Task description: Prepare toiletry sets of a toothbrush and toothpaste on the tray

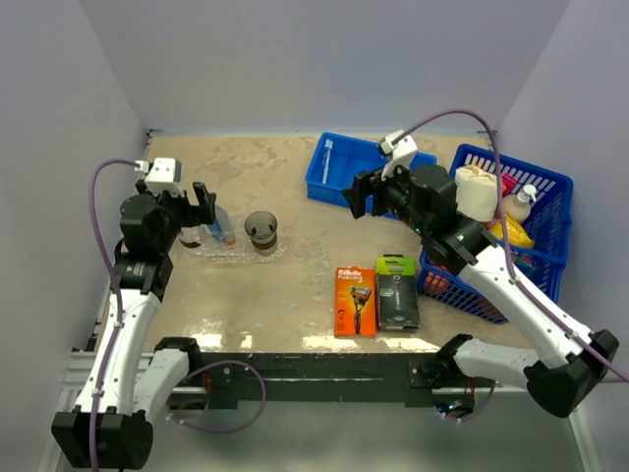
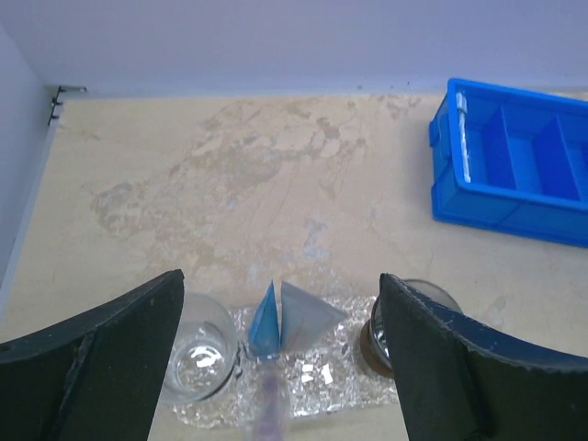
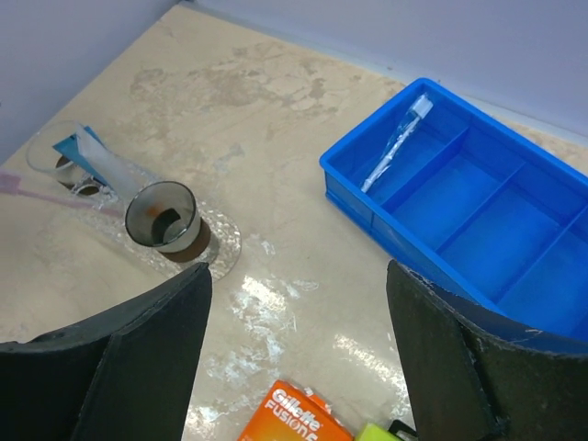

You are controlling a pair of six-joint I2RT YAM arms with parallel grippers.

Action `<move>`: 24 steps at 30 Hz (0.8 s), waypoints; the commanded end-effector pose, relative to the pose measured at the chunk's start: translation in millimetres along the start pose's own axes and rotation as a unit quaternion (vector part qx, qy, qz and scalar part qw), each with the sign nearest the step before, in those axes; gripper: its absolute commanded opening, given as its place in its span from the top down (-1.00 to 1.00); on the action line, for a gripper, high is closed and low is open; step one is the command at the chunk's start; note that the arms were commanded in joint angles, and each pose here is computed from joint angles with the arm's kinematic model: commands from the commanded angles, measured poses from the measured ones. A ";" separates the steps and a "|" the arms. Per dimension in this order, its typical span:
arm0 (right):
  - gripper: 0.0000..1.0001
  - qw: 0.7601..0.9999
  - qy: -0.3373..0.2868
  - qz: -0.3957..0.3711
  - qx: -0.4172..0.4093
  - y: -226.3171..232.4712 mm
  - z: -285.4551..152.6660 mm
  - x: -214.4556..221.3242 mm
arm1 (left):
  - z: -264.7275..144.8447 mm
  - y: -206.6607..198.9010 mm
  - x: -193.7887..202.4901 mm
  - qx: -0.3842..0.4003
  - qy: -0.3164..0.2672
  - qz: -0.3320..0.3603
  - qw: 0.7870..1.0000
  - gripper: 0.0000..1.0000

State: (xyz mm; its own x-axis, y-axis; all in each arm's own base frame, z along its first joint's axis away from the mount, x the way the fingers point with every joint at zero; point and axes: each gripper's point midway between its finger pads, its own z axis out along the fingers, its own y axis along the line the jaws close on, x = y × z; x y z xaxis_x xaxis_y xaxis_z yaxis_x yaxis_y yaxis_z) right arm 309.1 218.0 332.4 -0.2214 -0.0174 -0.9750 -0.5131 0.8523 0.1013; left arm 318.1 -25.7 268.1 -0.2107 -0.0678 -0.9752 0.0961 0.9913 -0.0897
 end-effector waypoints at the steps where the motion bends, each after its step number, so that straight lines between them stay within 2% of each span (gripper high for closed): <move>1: -0.57 0.999 0.017 0.014 -0.024 10.4 17.6 -6.1 | 10.8 -2.0 -65.5 0.005 -0.105 -0.003 0.994 -0.82; 5: -0.56 0.999 0.020 0.015 -0.027 8.5 37.0 -15.9 | 18.5 14.0 -37.6 -0.032 -0.097 -0.005 0.995 -0.80; 9: -0.52 0.998 0.049 0.027 -0.016 -1.2 65.9 -8.3 | 7.2 26.9 -35.4 -0.069 -0.100 0.015 0.992 -0.80; 10: -0.51 0.997 0.076 0.031 -0.004 -5.6 80.4 8.4 | 2.2 26.1 -42.0 -0.069 -0.117 0.011 0.991 -0.81; 12: -0.45 0.996 0.085 0.035 0.005 -7.5 97.2 5.9 | 1.0 21.7 -41.0 -0.057 -0.121 0.008 0.991 -0.81; 13: -0.43 0.992 0.120 0.043 0.012 -9.7 114.6 29.8 | 1.1 19.5 -41.0 -0.051 -0.123 0.006 0.991 -0.81; 14: -0.41 0.992 0.112 0.044 0.022 -11.8 121.7 18.6 | 1.7 16.5 -40.8 -0.043 -0.122 0.005 0.992 -0.81; 16: -0.36 0.988 0.137 0.049 0.046 -19.4 142.8 37.4 | 2.9 12.4 -39.6 -0.037 -0.118 0.003 0.992 -0.81; 19: -0.34 0.988 0.132 0.062 0.056 -20.0 160.7 32.7 | 1.1 4.7 -39.4 -0.028 -0.117 0.009 0.993 -0.81; 22: -0.23 0.981 0.143 0.063 0.112 -33.5 176.7 38.9 | -1.6 -0.6 -40.6 -0.023 -0.120 0.013 0.992 -0.81; 23: -0.23 0.976 0.136 0.049 0.160 -44.2 185.4 36.3 | -2.4 -1.2 -41.4 -0.023 -0.121 0.013 0.992 -0.81; 24: -0.23 0.975 0.139 0.037 0.170 -36.5 188.0 38.1 | -3.5 -2.6 -42.0 -0.022 -0.123 0.014 0.992 -0.81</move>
State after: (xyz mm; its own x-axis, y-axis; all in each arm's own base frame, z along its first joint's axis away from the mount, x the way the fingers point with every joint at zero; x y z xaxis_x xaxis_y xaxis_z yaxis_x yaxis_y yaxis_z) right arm 459.9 287.4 220.5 -0.5542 -0.0933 -0.8272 -0.3440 0.9305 0.1255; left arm 327.1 -22.8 290.7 -0.0347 -0.0651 -0.9973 0.0535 0.9963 -0.0669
